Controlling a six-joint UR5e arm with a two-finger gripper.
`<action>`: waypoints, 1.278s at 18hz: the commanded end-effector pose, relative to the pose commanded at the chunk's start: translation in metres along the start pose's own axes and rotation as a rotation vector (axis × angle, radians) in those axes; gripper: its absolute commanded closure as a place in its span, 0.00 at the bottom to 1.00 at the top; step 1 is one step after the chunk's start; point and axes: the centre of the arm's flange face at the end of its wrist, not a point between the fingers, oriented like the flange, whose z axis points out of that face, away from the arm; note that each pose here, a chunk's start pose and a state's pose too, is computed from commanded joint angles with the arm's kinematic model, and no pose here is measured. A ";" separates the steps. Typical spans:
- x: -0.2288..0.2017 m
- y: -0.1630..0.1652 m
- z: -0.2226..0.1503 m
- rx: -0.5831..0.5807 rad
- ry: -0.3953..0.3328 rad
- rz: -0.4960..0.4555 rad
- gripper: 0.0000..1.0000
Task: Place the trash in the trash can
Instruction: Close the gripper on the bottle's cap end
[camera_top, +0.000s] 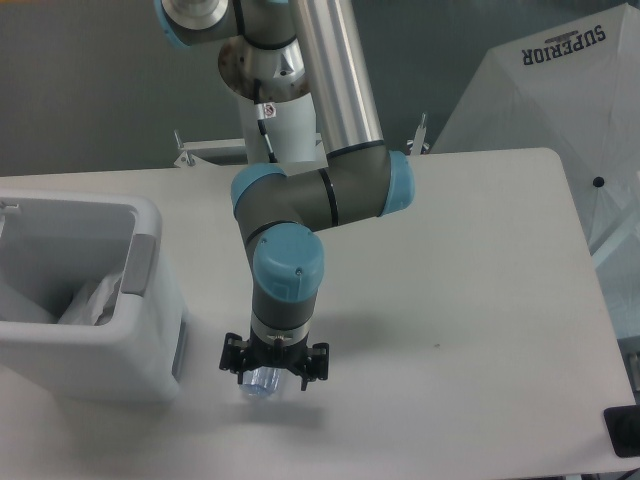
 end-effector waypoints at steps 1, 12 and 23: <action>0.000 0.002 0.002 -0.005 0.000 -0.001 0.00; 0.011 0.004 0.028 -0.047 -0.013 0.020 0.00; 0.012 0.005 0.045 -0.067 -0.007 0.025 0.00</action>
